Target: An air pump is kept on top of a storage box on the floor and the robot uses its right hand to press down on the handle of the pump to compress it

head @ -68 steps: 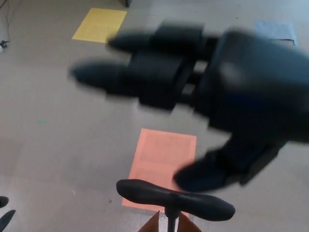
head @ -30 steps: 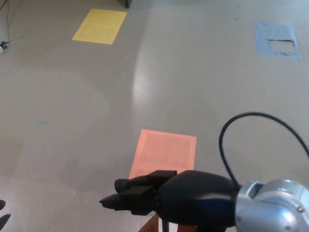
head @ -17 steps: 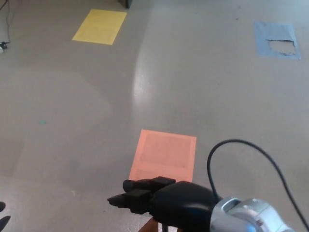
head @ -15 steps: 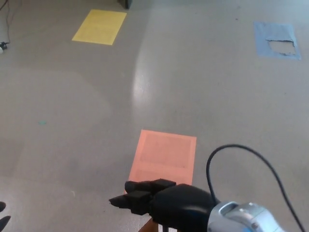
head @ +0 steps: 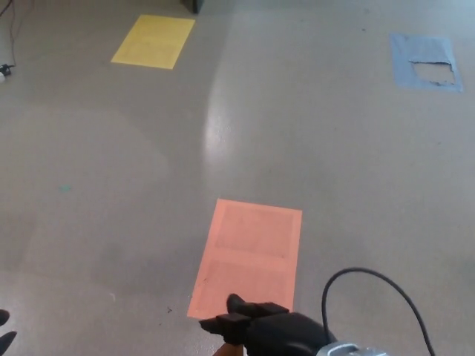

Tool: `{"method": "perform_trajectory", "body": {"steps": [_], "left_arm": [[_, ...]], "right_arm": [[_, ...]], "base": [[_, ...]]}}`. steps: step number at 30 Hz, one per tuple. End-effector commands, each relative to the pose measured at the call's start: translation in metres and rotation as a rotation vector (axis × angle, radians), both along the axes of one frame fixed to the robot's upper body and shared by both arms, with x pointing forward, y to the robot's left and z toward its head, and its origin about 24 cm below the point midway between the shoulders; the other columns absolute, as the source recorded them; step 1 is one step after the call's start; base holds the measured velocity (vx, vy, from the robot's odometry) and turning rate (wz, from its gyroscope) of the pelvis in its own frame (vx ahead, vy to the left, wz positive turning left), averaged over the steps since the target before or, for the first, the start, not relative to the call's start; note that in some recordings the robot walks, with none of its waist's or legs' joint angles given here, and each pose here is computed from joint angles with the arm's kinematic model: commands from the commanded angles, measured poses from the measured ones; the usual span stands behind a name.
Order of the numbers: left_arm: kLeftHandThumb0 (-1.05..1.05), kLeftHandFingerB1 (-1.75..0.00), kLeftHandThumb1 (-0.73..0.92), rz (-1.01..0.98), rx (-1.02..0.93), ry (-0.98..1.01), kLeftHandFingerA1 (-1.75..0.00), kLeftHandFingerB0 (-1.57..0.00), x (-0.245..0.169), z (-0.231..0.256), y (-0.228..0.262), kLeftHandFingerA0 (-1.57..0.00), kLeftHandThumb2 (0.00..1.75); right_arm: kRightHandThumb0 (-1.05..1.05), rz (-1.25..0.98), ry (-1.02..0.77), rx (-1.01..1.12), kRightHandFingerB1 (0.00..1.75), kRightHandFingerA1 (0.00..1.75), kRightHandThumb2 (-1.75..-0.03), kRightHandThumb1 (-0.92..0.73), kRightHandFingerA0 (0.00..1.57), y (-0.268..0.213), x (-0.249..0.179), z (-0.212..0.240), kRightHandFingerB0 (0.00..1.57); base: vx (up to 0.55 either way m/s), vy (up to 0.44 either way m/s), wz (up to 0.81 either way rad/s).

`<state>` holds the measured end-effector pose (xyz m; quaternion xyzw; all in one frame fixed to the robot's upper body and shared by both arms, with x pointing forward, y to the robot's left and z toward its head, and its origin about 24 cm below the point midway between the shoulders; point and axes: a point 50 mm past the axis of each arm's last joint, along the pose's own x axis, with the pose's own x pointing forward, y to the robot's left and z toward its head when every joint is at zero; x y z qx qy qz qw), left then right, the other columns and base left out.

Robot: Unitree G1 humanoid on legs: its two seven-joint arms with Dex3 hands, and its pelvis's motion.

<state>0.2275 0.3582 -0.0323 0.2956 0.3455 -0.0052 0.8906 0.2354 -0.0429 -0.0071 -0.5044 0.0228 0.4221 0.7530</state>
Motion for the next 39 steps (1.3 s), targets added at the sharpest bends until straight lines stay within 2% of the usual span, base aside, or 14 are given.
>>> {"method": "perform_trajectory", "body": {"steps": [1,2,11,13,14,15,17,18,20,21,30,31,38,39], "left_arm": [[-0.67,-0.31,0.88,-0.012,0.022,-0.009,-0.34,-0.24,-0.002,0.003,0.005,-0.28,0.66],[-0.66,-0.31,0.87,-0.010,0.013,-0.016,-0.34,-0.23,-0.001,0.004,0.005,-0.27,0.66],[-0.66,-0.31,0.87,-0.013,0.019,-0.024,-0.35,-0.25,0.002,0.007,0.005,-0.29,0.66],[-0.67,-0.31,0.87,-0.016,0.024,-0.023,-0.34,-0.25,0.002,0.007,0.005,-0.29,0.66],[-0.67,-0.31,0.87,-0.017,0.026,-0.023,-0.34,-0.25,0.002,0.007,0.005,-0.29,0.66],[-0.66,-0.31,0.88,-0.023,0.029,-0.026,-0.35,-0.25,0.004,0.008,0.004,-0.29,0.67],[-0.66,-0.31,0.88,-0.025,0.027,-0.028,-0.35,-0.24,0.005,0.008,0.004,-0.29,0.66],[-0.66,-0.31,0.88,-0.024,0.020,-0.029,-0.35,-0.23,0.005,0.008,0.003,-0.28,0.66],[-0.66,-0.31,0.87,-0.023,0.011,-0.034,-0.35,-0.24,0.006,0.008,0.003,-0.29,0.66],[-0.67,-0.31,0.87,-0.021,0.011,-0.036,-0.35,-0.22,0.006,0.009,0.003,-0.28,0.66],[-0.67,-0.31,0.88,-0.031,0.023,-0.061,-0.35,-0.25,0.016,0.017,0.002,-0.29,0.67],[-0.66,-0.31,0.88,-0.029,0.017,-0.069,-0.34,-0.23,0.020,0.020,0.002,-0.28,0.67],[-0.64,-0.32,0.88,-0.031,0.027,-0.093,-0.35,-0.28,0.022,0.026,0.006,-0.30,0.66],[-0.64,-0.32,0.87,-0.032,0.020,-0.090,-0.34,-0.25,0.023,0.027,0.006,-0.27,0.66]], "right_arm": [[-0.62,-0.143,0.077,-0.063,0.22,0.22,-0.65,-0.76,0.03,-0.024,-0.003,-0.051,0.02],[-0.68,-0.160,0.086,-0.072,0.25,0.27,-0.94,-0.59,0.00,-0.027,-0.002,-0.057,0.02],[-0.77,-0.249,0.120,-0.120,0.28,0.30,-0.98,-0.66,0.06,-0.039,0.002,-0.081,0.06],[-0.70,-0.271,0.132,-0.125,0.32,0.34,-1.03,-0.67,0.03,-0.041,0.001,-0.085,0.03],[-0.70,-0.275,0.135,-0.126,0.32,0.34,-1.03,-0.67,0.03,-0.041,0.001,-0.086,0.03],[-0.70,-0.293,0.141,-0.124,0.23,0.25,-0.68,-0.85,0.11,-0.042,0.002,-0.088,0.10],[-0.71,-0.306,0.146,-0.122,0.24,0.27,-0.67,-0.86,0.13,-0.043,0.002,-0.090,0.10],[-0.71,-0.316,0.153,-0.124,0.35,0.42,-1.04,-0.68,0.05,-0.043,0.000,-0.092,0.04],[-0.71,-0.326,0.159,-0.134,0.34,0.41,-1.05,-0.69,0.05,-0.044,0.000,-0.094,0.04],[-0.70,-0.329,0.162,-0.141,0.23,0.26,-0.68,-0.89,0.13,-0.043,0.000,-0.095,0.09],[-0.72,-0.345,0.168,-0.169,0.23,0.26,-0.69,-0.91,0.12,-0.039,0.004,-0.096,0.09],[-0.71,-0.343,0.167,-0.183,0.34,0.41,-1.07,-0.70,0.05,-0.039,0.007,-0.094,0.04],[-0.71,-0.344,0.121,-0.035,0.32,0.41,-1.06,-0.70,0.05,-0.031,0.030,-0.073,0.04],[-0.76,-0.333,0.093,0.034,0.23,0.28,-0.69,-0.90,0.14,-0.029,0.038,-0.063,0.10]], "base": [[0.00,0.000,0.00],[0.00,0.000,0.00],[0.00,0.000,0.00],[0.00,0.000,0.00],[0.00,0.000,0.00],[0.00,0.000,0.00],[0.00,0.000,0.00],[0.00,0.000,0.00],[0.00,0.000,0.00],[0.00,0.000,0.00],[0.00,0.000,0.00],[0.00,0.000,0.00],[0.00,0.000,0.00],[0.00,0.000,0.00]]}}
